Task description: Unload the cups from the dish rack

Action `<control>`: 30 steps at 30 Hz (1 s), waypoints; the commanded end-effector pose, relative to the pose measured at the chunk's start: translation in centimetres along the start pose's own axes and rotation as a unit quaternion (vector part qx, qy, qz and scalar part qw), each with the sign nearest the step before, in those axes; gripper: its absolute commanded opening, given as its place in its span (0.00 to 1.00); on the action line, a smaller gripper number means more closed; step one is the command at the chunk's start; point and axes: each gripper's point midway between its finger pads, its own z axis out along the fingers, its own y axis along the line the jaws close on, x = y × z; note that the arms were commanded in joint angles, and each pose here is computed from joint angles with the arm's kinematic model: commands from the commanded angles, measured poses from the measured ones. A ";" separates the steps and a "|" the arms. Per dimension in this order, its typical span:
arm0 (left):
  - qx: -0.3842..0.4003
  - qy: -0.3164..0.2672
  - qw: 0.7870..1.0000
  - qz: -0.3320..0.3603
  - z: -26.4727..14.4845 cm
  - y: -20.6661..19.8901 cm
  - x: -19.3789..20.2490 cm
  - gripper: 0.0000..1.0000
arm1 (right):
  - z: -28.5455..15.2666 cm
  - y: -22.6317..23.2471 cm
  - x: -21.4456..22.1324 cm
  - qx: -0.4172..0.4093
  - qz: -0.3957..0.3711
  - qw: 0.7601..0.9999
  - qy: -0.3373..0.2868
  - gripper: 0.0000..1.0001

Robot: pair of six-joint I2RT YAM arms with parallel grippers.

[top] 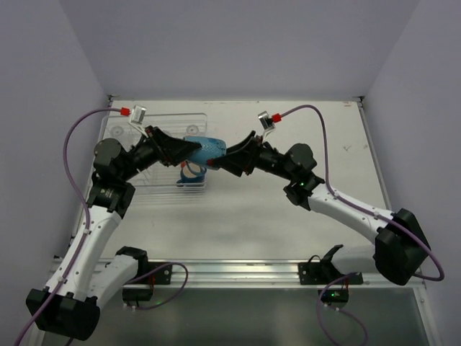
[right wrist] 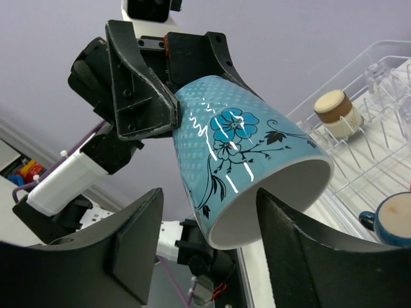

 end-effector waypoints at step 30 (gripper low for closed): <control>-0.164 -0.055 0.969 0.178 -4.0 3.8 -2.0 1.00 | -4.3 -1.1 -4.6 0.103 -0.037 0.993 -0.049 0.00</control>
